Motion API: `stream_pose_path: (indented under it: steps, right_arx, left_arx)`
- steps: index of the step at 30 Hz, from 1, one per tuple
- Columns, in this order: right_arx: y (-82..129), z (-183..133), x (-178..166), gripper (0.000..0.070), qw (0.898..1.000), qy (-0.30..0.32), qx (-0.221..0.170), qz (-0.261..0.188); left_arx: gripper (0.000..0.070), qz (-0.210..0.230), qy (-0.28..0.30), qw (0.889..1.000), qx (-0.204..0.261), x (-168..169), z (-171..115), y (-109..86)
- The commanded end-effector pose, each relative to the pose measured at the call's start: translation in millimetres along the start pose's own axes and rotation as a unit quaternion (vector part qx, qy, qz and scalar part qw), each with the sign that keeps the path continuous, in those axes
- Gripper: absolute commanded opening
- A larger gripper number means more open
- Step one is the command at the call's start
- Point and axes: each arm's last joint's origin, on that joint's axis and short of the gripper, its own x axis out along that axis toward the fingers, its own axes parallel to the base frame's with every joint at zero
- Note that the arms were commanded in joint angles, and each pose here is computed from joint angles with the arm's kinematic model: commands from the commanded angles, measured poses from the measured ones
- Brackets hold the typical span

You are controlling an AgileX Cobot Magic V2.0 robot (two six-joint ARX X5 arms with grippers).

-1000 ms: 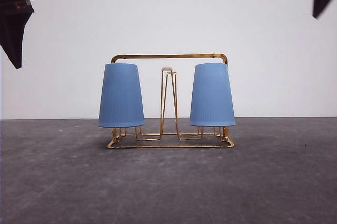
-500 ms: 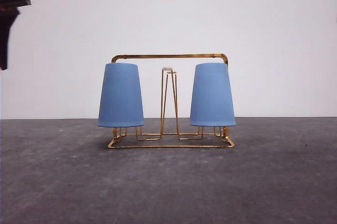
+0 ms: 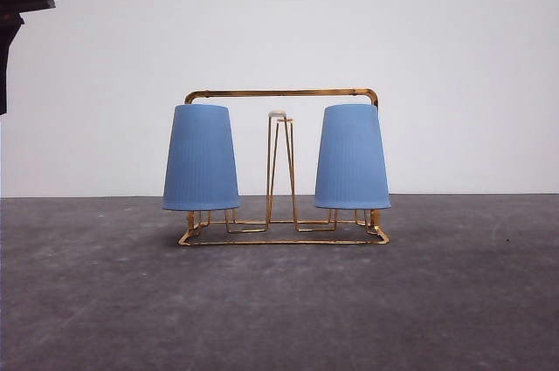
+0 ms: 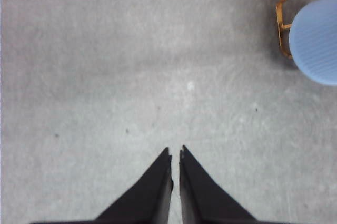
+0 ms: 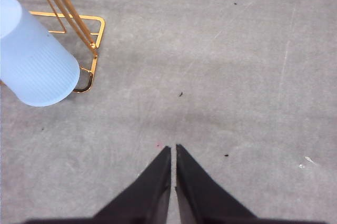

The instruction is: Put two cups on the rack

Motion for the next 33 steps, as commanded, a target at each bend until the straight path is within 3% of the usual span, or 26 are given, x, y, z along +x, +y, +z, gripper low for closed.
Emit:
stream_pose_path:
  steps: [1,5,7,10,16,25,33]
  right_arx:
    - [1,4,0,0.0012,1.0,-0.007,0.004,0.0]
    - [1,4,0,0.0012,1.0,-0.007,0.004,0.0]
    - [1,4,0,0.0012,1.0,-0.007,0.004,0.0]
    - [1,4,0,0.0012,1.0,-0.007,0.004,0.0]
    - [1,4,0,0.0012,1.0,-0.009,0.004,0.0]
    - [1,5,0,0.0012,1.0,-0.011,0.004,0.0]
    - [1,5,0,0.0011,1.0,-0.011,0.004,0.0]
  left_arx:
    - [0.0003,0.0,-0.002,1.0,-0.002,1,3,-0.1]
    - [0.0003,0.012,-0.007,0.998,0.058,-3,2,3.2]
    - [0.0003,0.016,-0.025,0.998,0.058,-10,0,5.7]
    - [0.0003,0.026,-0.104,0.993,0.041,-21,-8,11.2]
    - [0.0003,0.039,-0.255,0.966,-0.016,-31,-66,19.1]
    - [0.0003,0.039,-0.356,0.933,-0.035,9,-170,17.8]
    - [0.0003,0.029,-0.447,0.891,-0.07,45,-210,18.9]
